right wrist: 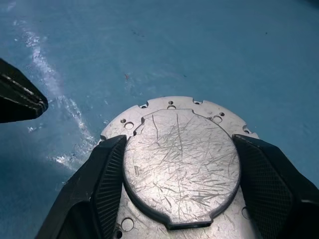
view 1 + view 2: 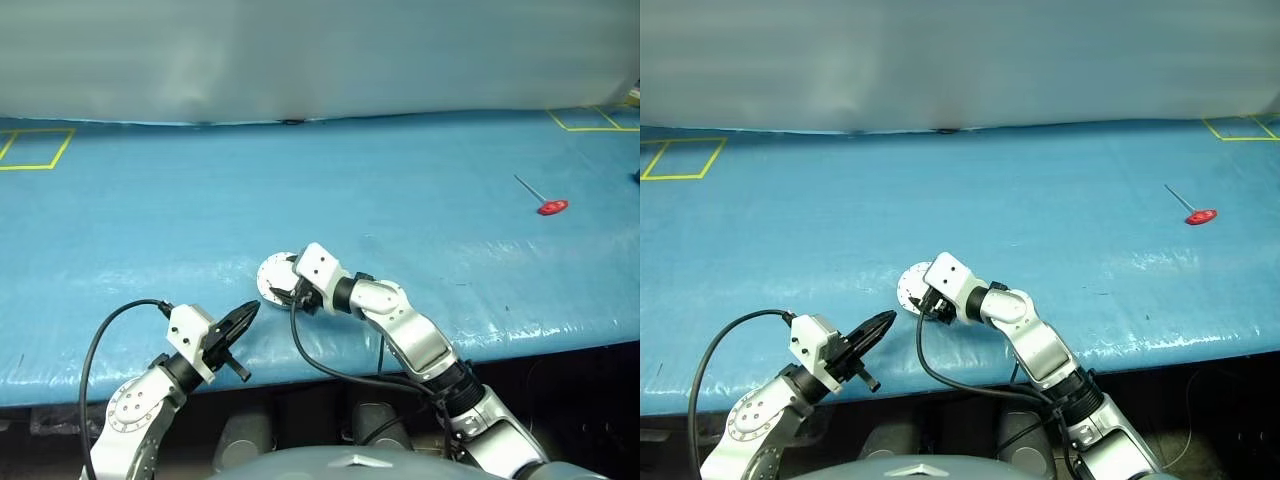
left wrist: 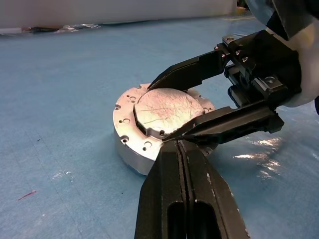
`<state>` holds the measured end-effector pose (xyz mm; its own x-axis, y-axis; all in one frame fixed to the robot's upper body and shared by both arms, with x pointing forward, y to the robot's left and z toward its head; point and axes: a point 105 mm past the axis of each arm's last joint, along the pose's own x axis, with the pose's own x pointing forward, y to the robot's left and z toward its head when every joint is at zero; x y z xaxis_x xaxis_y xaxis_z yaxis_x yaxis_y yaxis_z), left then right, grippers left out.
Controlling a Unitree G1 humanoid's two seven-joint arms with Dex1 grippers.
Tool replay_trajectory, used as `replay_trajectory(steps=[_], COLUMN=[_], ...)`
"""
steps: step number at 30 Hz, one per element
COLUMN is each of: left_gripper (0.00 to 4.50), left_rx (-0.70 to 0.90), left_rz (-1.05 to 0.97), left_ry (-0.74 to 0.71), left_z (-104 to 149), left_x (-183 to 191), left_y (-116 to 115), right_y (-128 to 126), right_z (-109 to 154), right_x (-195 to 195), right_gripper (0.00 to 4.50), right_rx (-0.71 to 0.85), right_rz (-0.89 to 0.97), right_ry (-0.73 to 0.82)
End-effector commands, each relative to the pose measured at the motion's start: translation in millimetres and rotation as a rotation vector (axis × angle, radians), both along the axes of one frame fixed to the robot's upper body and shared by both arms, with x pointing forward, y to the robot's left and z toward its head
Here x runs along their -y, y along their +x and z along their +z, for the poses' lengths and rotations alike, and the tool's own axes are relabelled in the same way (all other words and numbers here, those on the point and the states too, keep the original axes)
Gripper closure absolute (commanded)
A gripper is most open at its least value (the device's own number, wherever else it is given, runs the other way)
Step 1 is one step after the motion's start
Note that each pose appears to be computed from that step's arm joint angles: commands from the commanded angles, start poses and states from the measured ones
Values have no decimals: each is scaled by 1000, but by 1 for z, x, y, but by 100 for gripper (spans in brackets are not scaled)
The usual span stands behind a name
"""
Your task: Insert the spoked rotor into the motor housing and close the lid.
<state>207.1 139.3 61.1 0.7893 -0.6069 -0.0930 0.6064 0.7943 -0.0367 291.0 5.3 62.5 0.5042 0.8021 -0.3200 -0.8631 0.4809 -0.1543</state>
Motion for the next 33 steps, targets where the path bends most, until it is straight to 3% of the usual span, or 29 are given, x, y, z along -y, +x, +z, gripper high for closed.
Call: replay_trajectory(steps=[1, 10, 18, 28, 33], left_gripper=[450, 450, 450, 450, 450], left_rx=[28, 22, 1, -28, -155], left_rz=[-11, -14, 0, 76, 47], left_ry=[-7, -11, -8, -89, -142], left_z=[5, 3, 0, 24, 34], left_x=[3, 3, 1, -20, -25], left_y=[-1, -2, -1, 42, 70], right_y=[-3, -4, -5, -3, -3], right_z=[-27, -29, -32, -31, -31], right_x=[9, 7, 8, 9, 8], right_gripper=[145, 145, 145, 145, 145], right_rx=[-165, -247, -202, -199, -196], right_rz=[-73, -133, -104, -113, -109], right_ry=[-44, -36, -97, -93, -85])
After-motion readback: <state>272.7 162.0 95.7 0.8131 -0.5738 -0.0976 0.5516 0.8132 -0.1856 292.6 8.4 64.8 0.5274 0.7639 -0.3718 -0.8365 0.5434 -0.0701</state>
